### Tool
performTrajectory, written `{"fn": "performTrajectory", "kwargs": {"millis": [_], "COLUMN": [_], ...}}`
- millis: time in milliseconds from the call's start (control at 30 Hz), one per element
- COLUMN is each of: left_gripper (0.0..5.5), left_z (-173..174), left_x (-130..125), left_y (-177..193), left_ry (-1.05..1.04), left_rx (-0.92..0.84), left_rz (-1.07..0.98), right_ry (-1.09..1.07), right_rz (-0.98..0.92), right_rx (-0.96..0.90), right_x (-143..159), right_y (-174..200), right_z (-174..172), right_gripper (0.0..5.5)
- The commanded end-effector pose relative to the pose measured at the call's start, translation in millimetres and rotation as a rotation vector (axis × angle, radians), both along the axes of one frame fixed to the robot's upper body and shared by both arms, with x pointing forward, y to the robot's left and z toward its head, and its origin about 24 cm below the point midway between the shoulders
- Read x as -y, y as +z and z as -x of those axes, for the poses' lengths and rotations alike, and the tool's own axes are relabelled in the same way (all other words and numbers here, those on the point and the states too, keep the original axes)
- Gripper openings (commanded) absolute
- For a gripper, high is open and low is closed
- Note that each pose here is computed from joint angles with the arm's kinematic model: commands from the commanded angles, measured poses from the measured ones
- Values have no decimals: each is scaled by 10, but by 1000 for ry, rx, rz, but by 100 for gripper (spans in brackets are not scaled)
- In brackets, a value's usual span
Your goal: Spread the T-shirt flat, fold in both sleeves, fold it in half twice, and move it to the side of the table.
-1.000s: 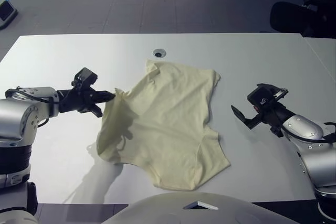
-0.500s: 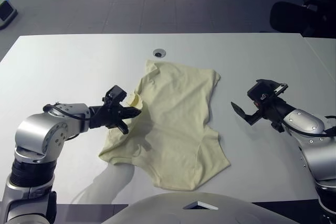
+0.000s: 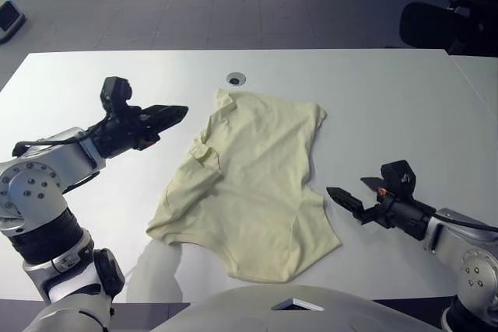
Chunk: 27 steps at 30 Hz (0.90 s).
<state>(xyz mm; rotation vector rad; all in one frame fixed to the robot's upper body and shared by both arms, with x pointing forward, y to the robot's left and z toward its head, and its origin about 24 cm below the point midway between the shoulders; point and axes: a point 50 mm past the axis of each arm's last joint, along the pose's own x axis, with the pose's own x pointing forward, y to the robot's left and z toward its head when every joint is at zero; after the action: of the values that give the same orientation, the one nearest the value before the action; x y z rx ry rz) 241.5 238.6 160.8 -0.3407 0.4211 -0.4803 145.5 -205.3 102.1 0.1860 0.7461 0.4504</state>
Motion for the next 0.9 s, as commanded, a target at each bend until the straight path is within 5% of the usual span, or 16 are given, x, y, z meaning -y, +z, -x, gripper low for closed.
{"fn": "performTrajectory", "kwargs": {"millis": [33,433,900], "left_gripper": [341,540,540], "left_z": [50,-9,19], "left_x": [-59,-44,-17], "left_y": [-84,-105,-145], "left_ry": [60,42,45], "left_rx": [-38,-66,-59], "left_rz": [-28,-56,-66], "right_ry": [50,99,163], "right_rz": [-44,-82,9], "right_rx": [-134,-267,-261], "right_x": [-104,-239,-136], "right_y": [-146,-289,-265], "right_z": [276,577,525], "right_gripper": [540,353,123]}}
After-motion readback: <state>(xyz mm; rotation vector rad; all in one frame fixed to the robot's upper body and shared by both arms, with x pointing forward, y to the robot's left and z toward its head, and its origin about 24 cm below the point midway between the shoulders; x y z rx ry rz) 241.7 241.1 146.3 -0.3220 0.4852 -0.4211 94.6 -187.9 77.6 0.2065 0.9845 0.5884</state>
